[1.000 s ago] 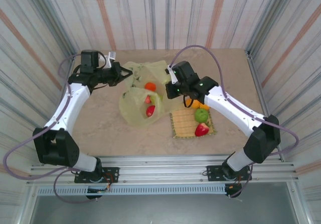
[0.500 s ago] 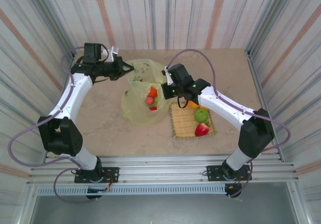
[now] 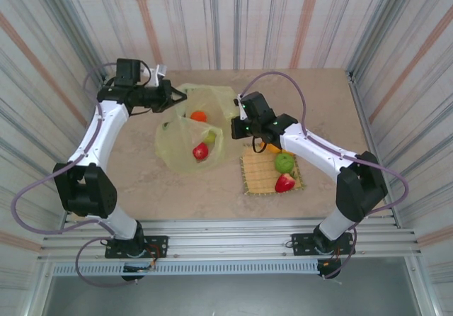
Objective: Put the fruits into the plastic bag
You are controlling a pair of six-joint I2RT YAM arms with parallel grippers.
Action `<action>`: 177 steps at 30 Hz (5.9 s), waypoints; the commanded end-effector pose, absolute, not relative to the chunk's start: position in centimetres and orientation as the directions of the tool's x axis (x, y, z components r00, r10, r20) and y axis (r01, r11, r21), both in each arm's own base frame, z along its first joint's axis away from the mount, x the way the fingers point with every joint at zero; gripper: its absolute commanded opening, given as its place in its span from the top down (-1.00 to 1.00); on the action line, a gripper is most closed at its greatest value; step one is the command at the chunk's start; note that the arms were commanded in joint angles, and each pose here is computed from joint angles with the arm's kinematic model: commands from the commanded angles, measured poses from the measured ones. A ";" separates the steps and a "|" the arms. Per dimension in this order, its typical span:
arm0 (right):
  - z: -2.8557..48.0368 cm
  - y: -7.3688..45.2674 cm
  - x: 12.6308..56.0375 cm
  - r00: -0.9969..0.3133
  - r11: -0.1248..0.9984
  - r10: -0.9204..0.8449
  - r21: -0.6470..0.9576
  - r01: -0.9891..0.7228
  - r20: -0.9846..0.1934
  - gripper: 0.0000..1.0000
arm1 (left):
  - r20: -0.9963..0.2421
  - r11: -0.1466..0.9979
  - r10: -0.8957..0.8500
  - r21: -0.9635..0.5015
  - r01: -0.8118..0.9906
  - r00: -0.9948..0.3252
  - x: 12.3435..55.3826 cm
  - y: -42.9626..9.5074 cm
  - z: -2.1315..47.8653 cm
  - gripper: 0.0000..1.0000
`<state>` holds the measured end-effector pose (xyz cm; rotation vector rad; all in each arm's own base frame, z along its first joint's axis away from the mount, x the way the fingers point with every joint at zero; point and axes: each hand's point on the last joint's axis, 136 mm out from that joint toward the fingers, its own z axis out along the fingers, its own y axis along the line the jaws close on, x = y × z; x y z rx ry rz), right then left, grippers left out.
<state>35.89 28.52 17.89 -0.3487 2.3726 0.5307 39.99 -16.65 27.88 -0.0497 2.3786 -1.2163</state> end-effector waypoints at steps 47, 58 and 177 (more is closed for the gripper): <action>9.0 11.4 21.0 -0.920 0.980 0.198 0.066 0.186 -0.339 -0.88 | -0.358 0.536 -0.169 -0.815 0.219 -0.918 37.4 -20.0 25.5 1.00; 5.7 10.7 22.3 -0.913 0.974 0.219 0.020 0.226 -0.345 -0.78 | -0.342 0.535 -0.171 -0.820 0.205 -0.924 37.5 -20.0 25.0 1.00; 12.5 41.2 31.9 -0.686 0.709 -0.105 0.430 -0.559 -0.720 -0.51 | -0.360 0.506 -0.201 -0.835 0.218 -0.911 37.4 -19.3 26.6 1.00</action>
